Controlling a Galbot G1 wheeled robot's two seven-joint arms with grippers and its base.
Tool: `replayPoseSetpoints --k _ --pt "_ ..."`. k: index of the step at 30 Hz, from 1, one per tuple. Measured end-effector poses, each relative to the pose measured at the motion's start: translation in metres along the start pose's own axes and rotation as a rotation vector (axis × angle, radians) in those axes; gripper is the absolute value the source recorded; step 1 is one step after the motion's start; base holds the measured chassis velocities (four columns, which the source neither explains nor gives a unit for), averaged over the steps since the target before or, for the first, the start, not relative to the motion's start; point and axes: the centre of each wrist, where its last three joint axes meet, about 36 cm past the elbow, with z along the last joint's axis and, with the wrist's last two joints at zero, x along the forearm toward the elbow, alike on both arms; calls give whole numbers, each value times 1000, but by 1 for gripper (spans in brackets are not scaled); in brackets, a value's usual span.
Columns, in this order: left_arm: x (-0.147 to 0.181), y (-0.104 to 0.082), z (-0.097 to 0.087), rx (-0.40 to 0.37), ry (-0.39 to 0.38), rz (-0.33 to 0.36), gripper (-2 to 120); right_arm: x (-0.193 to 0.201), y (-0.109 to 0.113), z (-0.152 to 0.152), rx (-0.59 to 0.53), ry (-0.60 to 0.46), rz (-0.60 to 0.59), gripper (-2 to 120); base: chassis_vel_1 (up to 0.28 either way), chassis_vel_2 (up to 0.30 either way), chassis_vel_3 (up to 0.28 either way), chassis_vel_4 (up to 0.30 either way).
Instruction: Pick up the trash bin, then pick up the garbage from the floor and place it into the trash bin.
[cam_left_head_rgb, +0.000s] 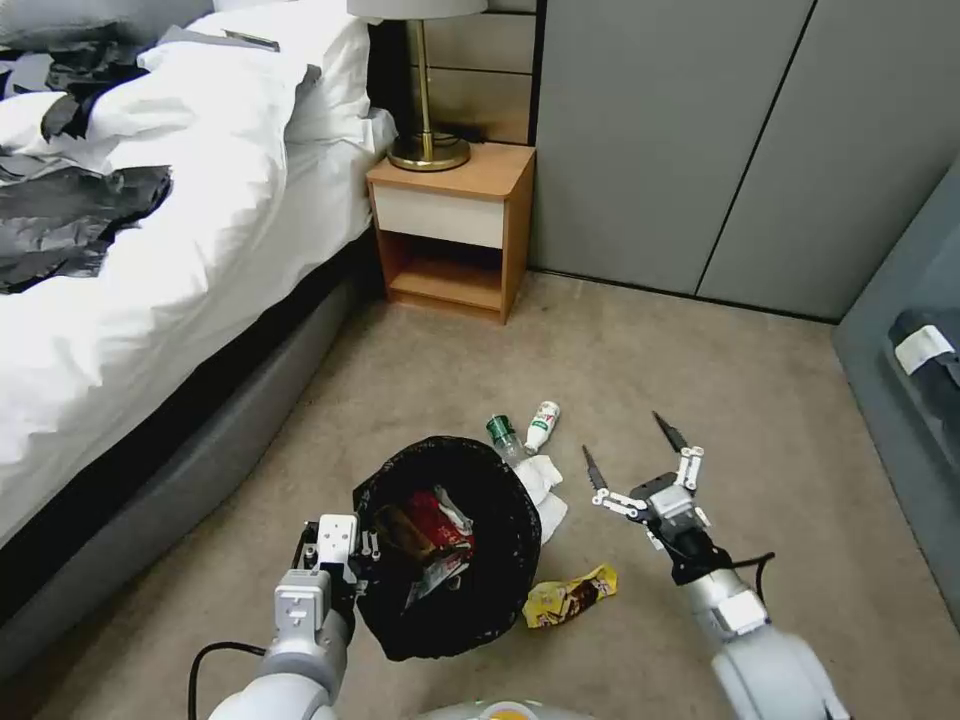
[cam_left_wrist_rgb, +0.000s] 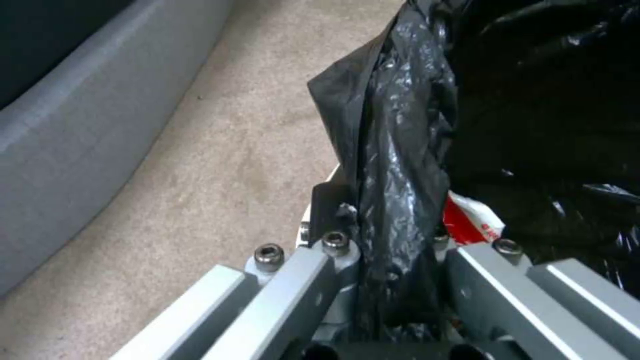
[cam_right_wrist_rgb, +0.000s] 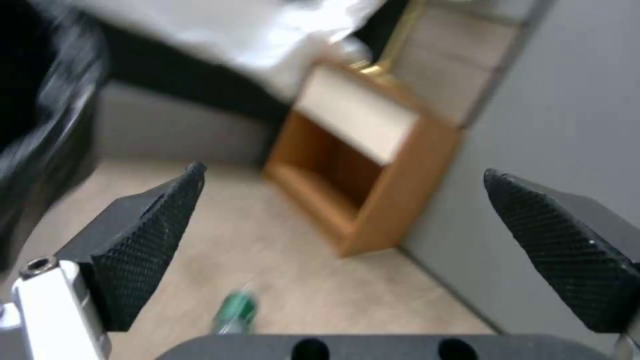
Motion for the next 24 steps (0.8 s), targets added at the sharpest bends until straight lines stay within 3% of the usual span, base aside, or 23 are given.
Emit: replayPoseSetpoints --k 3,5,7,10,11,14,24 --pt "0 1 0 1 3 -3 1 -1 -12 14 20 44 -104 100 0 0 0 0" --pt "1 3 1 1 7 -8 1 -2 -29 36 56 105 -267 100 0 0 0 0" --pt "1 4 1 1 8 -10 1 -1 -34 43 67 126 -322 100 0 0 0 0" --pt "1 7 0 0 10 -20 1 -1 -54 74 91 192 -528 100 0 0 0 0" --pt "1 7 0 0 10 -20 1 -1 -54 74 91 192 -528 100 0 0 0 0" --pt "1 7 0 1 12 -23 1 -2 -65 94 124 233 -680 100 0 0 0 0" --pt "-1 6 2 5 20 -28 1 0 -67 127 124 282 -874 100 0 0 0 0"
